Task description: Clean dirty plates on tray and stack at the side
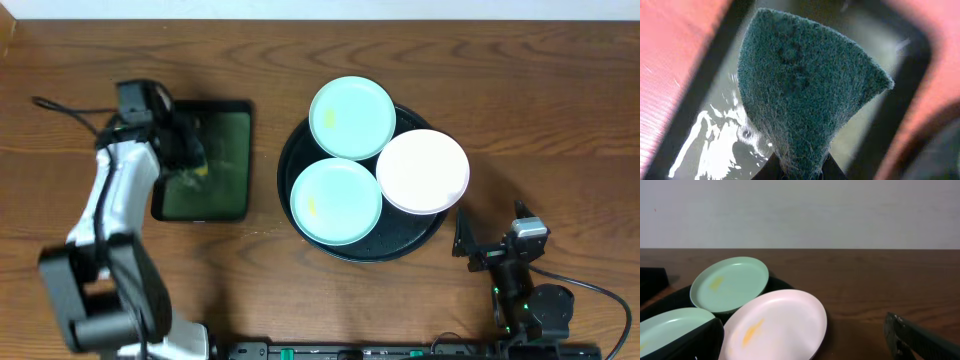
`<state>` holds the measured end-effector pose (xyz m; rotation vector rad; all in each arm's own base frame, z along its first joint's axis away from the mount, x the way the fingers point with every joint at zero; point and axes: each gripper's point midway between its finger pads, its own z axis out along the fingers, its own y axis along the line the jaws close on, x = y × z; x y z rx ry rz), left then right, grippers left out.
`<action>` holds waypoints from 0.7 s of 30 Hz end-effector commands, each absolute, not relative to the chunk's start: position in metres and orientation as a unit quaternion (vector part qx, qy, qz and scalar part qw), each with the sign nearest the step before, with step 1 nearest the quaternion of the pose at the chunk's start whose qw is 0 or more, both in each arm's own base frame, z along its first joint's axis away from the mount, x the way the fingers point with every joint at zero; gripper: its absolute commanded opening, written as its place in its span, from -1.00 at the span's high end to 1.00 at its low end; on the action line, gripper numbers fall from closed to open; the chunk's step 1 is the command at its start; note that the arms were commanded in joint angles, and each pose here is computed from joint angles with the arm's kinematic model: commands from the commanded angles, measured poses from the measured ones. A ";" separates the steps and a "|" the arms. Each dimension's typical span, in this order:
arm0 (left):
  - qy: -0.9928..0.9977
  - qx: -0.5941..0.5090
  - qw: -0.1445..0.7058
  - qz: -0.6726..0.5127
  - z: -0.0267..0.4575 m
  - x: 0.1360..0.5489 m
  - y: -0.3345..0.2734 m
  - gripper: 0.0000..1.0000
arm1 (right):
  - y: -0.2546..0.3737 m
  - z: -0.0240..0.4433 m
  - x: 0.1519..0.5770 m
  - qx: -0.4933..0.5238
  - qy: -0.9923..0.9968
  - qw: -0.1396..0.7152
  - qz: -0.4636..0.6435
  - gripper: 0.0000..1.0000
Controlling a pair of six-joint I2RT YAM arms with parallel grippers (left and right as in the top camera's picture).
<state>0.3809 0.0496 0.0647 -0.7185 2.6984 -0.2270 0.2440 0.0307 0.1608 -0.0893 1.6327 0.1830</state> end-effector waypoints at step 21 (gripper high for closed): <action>0.955 -0.234 0.181 -0.004 0.071 0.367 0.050 0.86 | 0.028 0.160 0.244 -0.040 0.727 0.681 0.074 -0.98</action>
